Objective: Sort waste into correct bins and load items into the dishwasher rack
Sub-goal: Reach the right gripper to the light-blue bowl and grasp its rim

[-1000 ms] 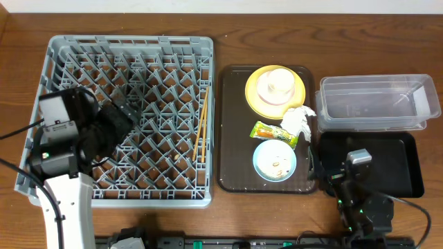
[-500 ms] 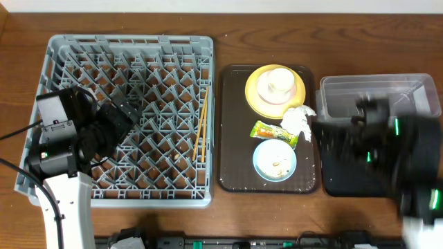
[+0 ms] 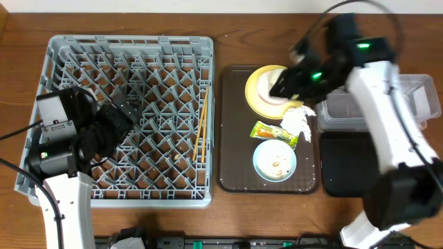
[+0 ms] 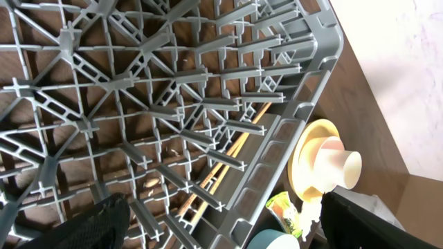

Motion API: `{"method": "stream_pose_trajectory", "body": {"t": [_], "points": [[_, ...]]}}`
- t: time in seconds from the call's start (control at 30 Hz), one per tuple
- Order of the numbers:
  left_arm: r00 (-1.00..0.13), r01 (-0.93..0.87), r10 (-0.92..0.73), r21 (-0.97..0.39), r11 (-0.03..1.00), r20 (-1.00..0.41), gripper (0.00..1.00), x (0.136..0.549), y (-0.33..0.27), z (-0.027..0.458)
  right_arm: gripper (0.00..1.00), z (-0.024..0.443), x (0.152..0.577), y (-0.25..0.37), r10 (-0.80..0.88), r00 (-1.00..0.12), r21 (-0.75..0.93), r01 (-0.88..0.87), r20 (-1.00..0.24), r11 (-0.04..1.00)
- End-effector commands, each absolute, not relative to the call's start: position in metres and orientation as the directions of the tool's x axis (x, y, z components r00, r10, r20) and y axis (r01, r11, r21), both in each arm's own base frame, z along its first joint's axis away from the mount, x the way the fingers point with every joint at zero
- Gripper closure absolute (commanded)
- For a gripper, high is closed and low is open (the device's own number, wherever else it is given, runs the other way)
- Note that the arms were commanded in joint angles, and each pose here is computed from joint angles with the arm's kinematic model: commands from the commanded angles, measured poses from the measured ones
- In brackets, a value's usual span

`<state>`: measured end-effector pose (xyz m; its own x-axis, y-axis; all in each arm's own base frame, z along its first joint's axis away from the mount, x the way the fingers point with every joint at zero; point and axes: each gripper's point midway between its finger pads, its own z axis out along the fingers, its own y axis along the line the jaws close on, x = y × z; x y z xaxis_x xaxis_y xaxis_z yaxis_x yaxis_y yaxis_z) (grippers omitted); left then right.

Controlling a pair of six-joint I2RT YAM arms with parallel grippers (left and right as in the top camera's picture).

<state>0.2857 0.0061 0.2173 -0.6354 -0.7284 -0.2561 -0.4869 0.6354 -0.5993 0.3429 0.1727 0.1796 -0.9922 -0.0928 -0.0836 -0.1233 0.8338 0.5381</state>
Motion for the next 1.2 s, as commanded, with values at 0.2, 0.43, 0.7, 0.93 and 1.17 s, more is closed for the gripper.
{"method": "stream_pose_trajectory", "body": {"t": [0.2,0.43,0.7,0.93,1.17], "points": [[-0.630,-0.478,-0.730,-0.610,0.632,-0.263,0.10,0.288,0.007,0.224,0.41,0.106,0.250,0.177,-0.182,-0.977,0.070,-0.175,0.109,0.982],[-0.630,-0.478,-0.730,-0.610,0.632,-0.263,0.10,0.288,0.007,0.224,0.42,0.051,0.203,0.195,-0.298,-0.946,0.005,-0.300,0.125,0.954],[-0.630,-0.478,-0.730,-0.610,0.632,-0.263,0.10,0.288,0.007,0.224,0.52,0.038,0.207,0.199,-0.344,-0.939,-0.135,-0.342,0.012,0.930],[-0.630,-0.478,-0.730,-0.610,0.632,-0.263,0.10,0.288,0.007,0.224,0.78,0.030,0.201,0.190,-0.346,-0.938,-0.159,-0.347,0.031,0.924],[-0.630,-0.478,-0.730,-0.610,0.632,-0.263,0.09,0.288,0.007,0.224,0.99,0.019,0.197,0.186,-0.359,-0.933,-0.160,-0.360,0.035,0.919]]}}
